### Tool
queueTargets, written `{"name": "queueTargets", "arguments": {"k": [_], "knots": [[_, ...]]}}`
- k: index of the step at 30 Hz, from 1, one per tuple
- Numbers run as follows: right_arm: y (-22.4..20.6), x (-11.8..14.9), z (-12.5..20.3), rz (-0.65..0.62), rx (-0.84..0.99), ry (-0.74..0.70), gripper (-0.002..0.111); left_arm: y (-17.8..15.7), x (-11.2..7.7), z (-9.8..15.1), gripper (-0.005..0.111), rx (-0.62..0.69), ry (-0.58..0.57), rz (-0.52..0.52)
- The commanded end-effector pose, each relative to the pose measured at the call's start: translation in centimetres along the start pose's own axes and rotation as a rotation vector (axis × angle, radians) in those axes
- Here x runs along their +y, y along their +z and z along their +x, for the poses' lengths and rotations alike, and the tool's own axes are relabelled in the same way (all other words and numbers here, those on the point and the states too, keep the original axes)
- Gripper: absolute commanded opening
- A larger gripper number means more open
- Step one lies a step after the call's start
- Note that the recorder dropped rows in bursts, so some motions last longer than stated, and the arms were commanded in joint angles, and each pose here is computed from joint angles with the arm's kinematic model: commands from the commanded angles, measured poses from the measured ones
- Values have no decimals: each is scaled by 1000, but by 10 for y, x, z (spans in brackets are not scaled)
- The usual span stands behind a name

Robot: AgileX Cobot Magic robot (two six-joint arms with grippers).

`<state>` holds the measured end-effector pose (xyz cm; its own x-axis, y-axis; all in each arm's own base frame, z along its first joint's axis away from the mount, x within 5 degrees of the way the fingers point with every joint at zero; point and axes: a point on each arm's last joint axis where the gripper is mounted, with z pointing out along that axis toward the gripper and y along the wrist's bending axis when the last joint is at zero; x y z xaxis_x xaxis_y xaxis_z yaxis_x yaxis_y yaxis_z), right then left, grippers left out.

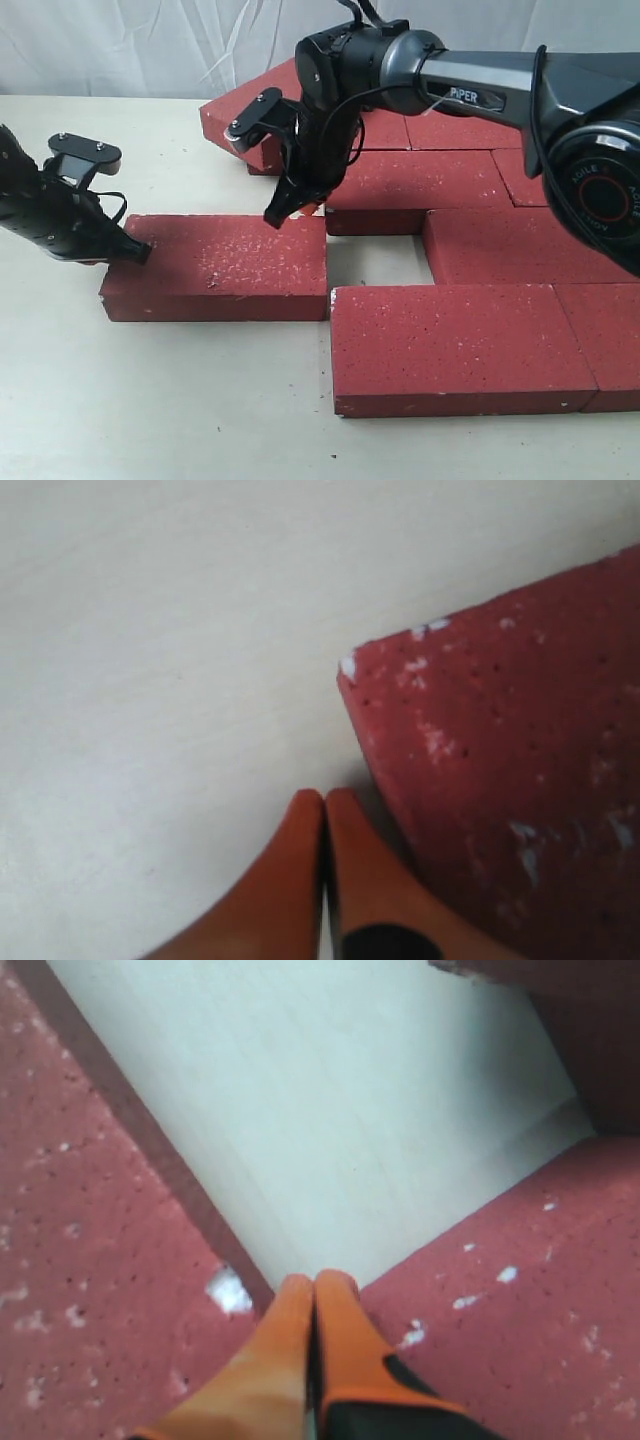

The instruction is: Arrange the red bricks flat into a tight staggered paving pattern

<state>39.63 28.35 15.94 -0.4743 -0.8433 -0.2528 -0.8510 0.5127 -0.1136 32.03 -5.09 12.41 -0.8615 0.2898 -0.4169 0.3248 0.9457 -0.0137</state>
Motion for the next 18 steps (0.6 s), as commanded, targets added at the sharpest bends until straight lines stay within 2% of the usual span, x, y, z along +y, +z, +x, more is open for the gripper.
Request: {"name": "queueTargets", "arguments": {"k": [1,6,12,15,18], "knots": [[-41,5,-1,-11,-4,-8,-1,-1,2,-1,0,-16,-13,-6],[-73,16,2,-115,4,15,-1,-1,1,0,0,2,-8,2],[-70,52,-1,-447,-87,-99,-1,-1,1,1,0,12,-8,8],[-55,76,5,-492,-47,-212,-1,-1,1,1,0,12,-8,8],[-41,94,16,-459,56,-294,-1,-1,1,1,0,13,-6,7]]}}
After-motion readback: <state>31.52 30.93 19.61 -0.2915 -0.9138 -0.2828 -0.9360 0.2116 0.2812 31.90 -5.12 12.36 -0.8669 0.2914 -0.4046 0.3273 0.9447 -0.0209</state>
